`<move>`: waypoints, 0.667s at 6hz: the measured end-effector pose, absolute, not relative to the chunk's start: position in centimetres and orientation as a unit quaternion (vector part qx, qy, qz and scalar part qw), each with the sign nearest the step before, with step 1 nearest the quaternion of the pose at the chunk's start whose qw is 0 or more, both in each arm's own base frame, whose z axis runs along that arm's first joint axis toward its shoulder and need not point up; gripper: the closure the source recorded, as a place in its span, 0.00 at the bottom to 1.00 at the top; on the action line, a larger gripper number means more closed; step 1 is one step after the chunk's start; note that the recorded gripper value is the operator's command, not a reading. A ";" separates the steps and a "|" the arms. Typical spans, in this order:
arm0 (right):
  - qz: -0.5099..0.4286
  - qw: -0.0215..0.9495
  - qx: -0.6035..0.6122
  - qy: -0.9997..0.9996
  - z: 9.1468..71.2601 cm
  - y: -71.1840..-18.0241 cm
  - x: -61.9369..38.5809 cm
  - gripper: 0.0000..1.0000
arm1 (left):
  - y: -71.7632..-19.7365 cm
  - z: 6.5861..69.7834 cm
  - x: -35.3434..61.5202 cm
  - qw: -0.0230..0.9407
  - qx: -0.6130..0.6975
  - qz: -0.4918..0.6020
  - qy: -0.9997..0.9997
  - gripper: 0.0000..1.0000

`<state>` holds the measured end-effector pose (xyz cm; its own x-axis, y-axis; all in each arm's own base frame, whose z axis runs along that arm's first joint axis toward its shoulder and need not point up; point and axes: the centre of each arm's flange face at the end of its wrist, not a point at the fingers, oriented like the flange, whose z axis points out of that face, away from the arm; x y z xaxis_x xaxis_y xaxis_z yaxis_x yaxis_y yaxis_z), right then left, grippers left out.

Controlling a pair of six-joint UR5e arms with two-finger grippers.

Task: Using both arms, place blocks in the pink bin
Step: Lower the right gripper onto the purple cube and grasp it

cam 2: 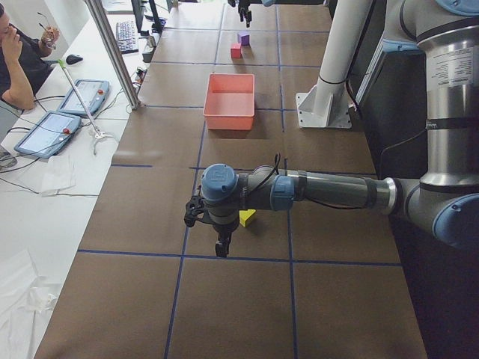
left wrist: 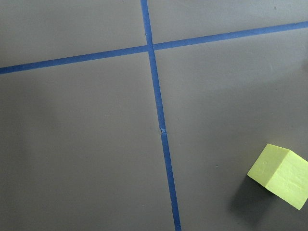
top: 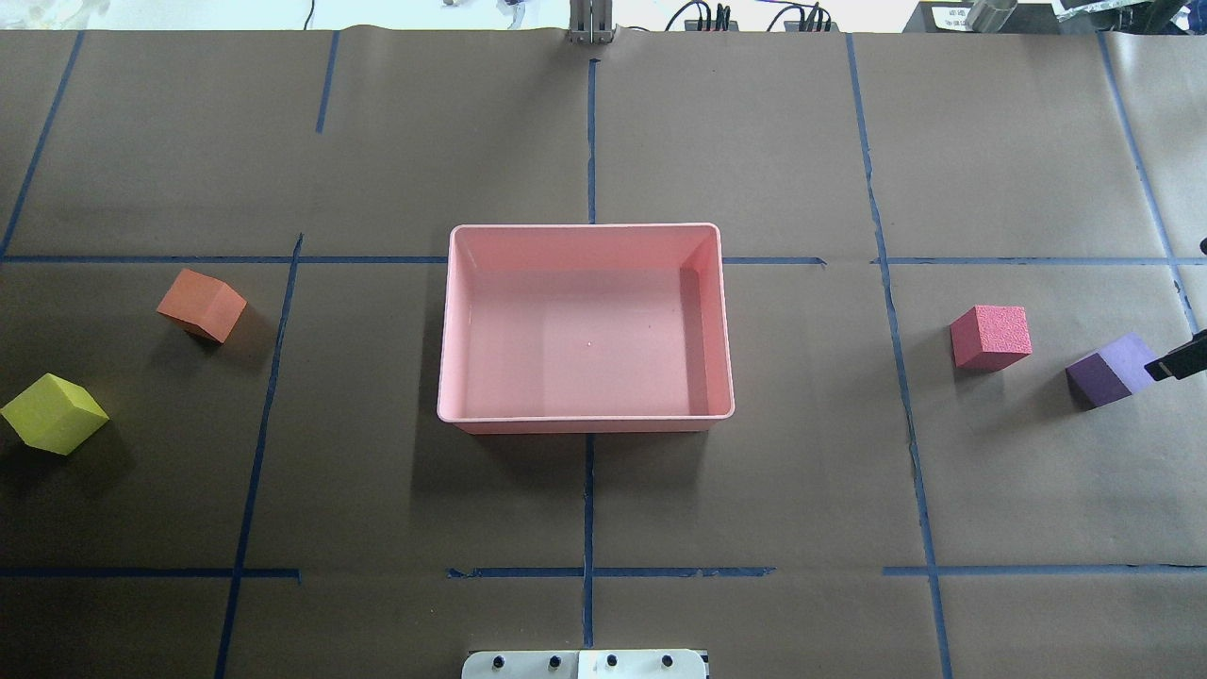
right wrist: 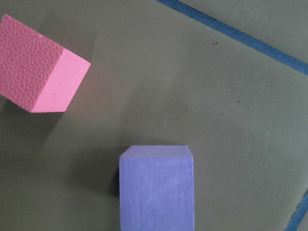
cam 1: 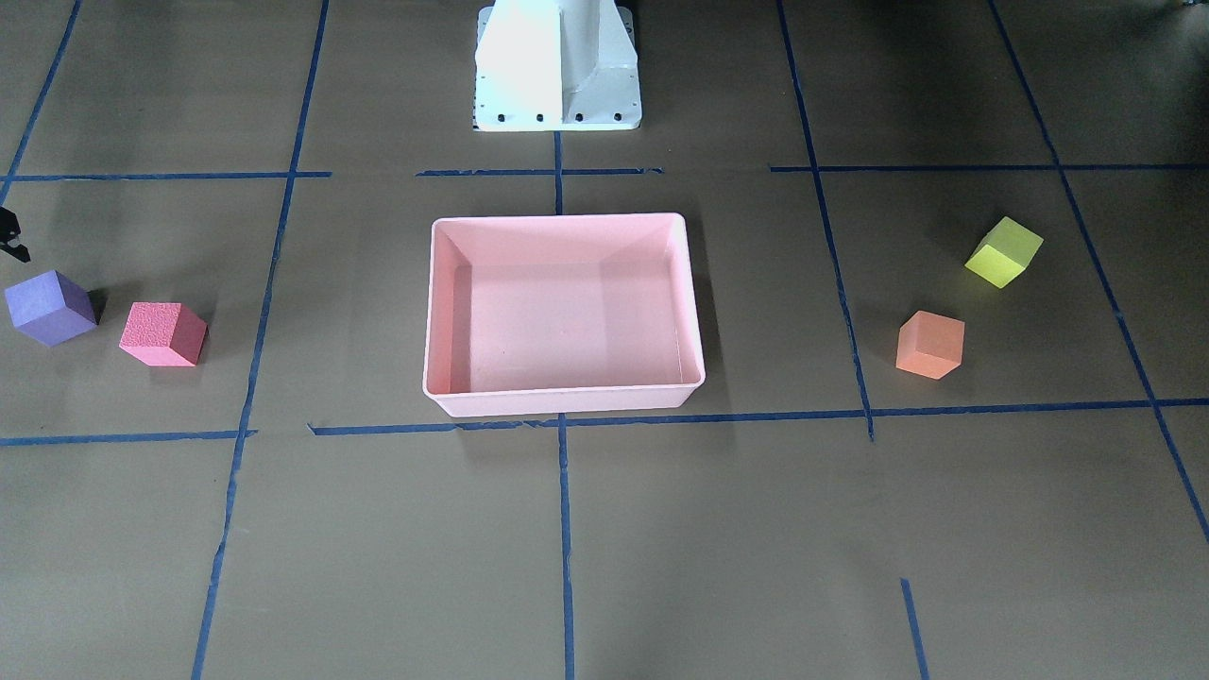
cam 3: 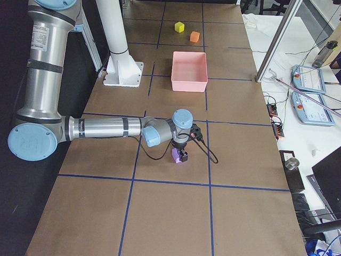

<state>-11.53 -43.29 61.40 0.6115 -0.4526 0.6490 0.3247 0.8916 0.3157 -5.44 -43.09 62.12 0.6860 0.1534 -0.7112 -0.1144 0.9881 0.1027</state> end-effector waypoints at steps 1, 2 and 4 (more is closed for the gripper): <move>-0.219 0.895 0.083 -0.379 61.5 -43.4 -12.8 0.01 | -42.8 62.1 -5.5 0.918 0.025 0.073 0.389 0.00; -0.223 0.897 0.078 -0.374 62.0 -43.3 -13.8 0.01 | -42.4 62.1 -5.5 0.918 0.025 0.073 0.389 0.00; -0.238 0.902 0.068 -0.354 63.4 -43.4 -15.9 0.23 | -42.0 61.9 -5.5 0.918 0.026 0.073 0.389 0.00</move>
<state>-15.94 -43.37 63.36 0.6363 -0.4777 0.6058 0.3814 0.8773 0.2912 -5.47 -41.99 61.89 0.6860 0.1539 -0.7111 -0.1140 0.9880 0.1039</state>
